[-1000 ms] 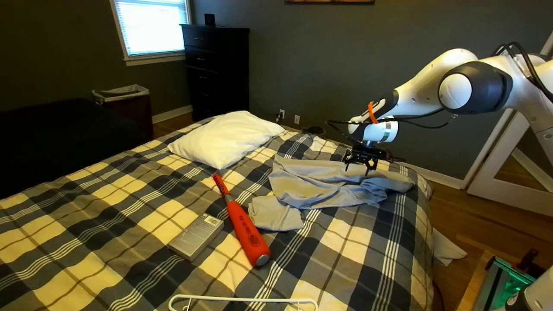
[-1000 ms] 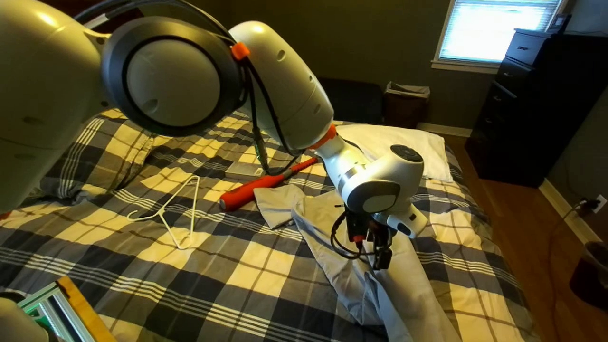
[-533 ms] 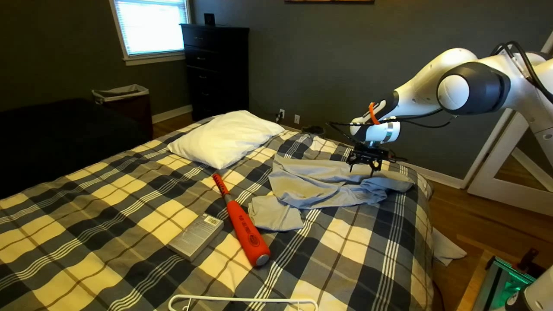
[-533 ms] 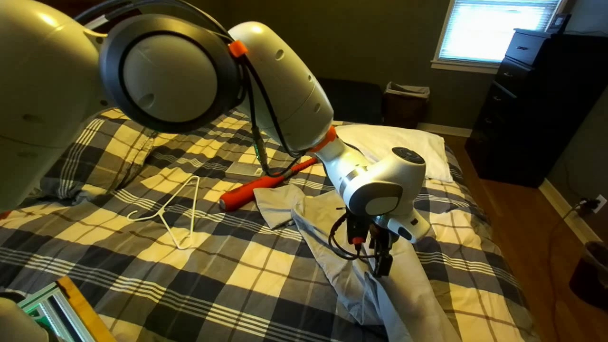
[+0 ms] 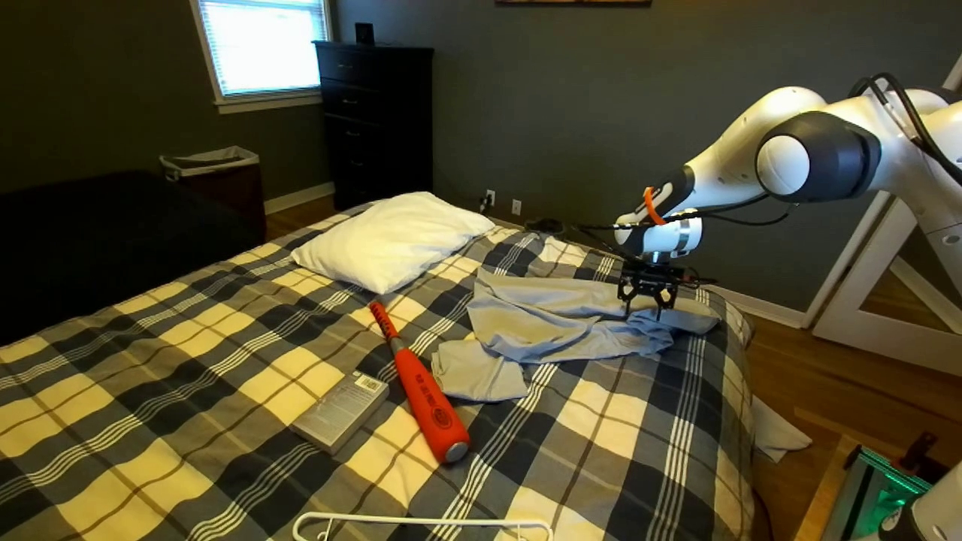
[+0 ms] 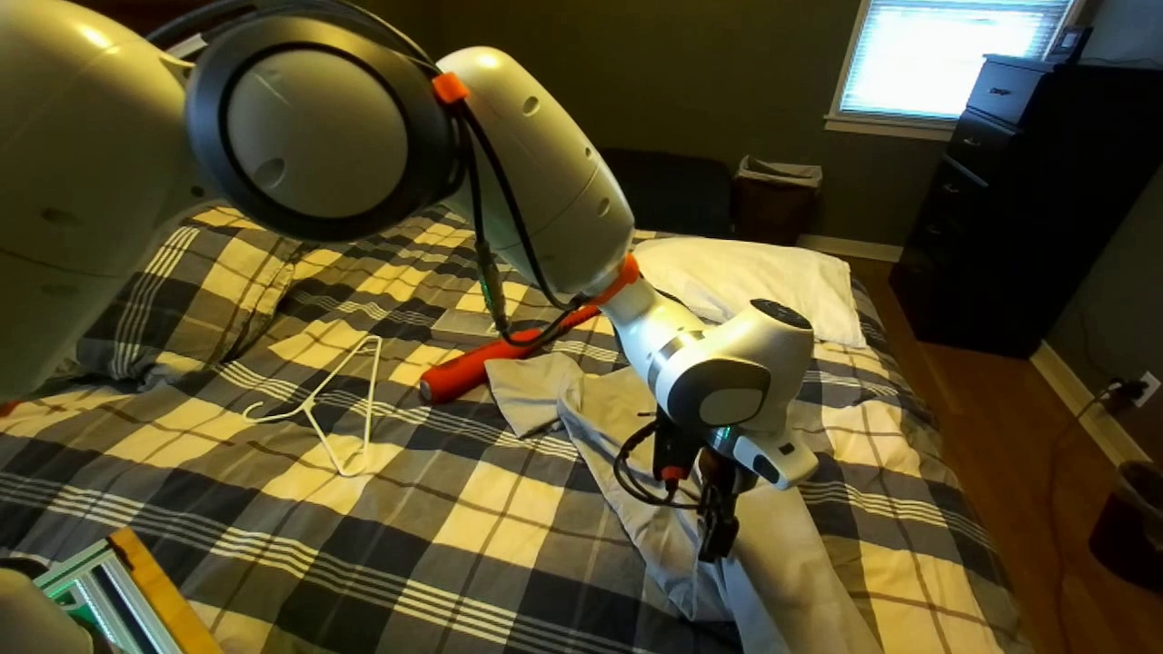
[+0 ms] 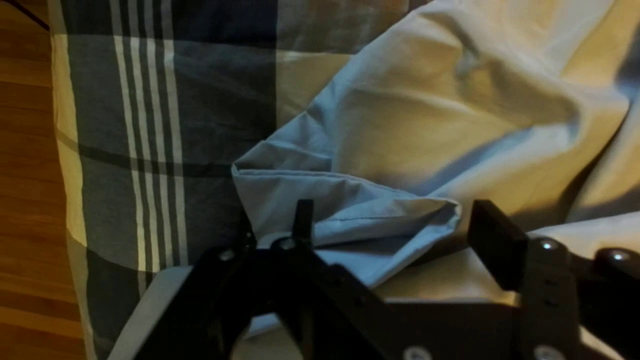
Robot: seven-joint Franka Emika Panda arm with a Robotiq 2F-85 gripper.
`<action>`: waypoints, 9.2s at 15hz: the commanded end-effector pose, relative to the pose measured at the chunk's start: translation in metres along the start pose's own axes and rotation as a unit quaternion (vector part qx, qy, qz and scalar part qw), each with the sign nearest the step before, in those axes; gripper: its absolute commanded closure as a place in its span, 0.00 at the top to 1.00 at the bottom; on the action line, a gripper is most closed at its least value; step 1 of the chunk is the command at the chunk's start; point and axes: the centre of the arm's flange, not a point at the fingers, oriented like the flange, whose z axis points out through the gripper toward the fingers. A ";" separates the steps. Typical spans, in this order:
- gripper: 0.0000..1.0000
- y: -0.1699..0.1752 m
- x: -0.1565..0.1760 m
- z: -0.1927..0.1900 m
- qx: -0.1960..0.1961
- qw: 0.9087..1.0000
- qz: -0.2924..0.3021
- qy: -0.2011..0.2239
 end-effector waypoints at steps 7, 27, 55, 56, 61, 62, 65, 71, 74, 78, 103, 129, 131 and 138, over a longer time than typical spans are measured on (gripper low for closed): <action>0.03 -0.006 0.007 0.022 -0.010 1.000 0.002 -0.004; 0.26 -0.012 0.010 0.017 0.016 0.999 -0.005 0.035; 0.00 0.215 -0.046 -0.076 0.096 0.995 -0.035 -0.023; 0.00 0.221 -0.048 -0.076 0.095 0.994 -0.036 -0.028; 0.00 0.238 -0.041 -0.064 0.063 0.995 -0.017 -0.070; 0.26 0.242 -0.036 -0.061 0.058 0.995 -0.004 -0.081; 0.40 0.250 -0.022 -0.060 0.052 0.993 0.016 -0.104; 0.86 0.208 0.014 -0.070 0.061 0.997 -0.006 -0.036; 1.00 0.155 0.039 -0.076 0.060 0.996 -0.067 0.011; 1.00 0.057 0.047 -0.060 0.061 0.986 -0.156 0.012; 1.00 -0.178 -0.213 -0.018 -0.113 0.785 -0.606 0.067; 0.49 -0.265 -0.297 0.021 -0.075 0.710 -0.662 0.228; 0.33 -0.268 -0.297 0.026 -0.076 0.704 -0.667 0.232; 0.00 -0.272 -0.321 0.017 -0.048 0.698 -0.675 0.236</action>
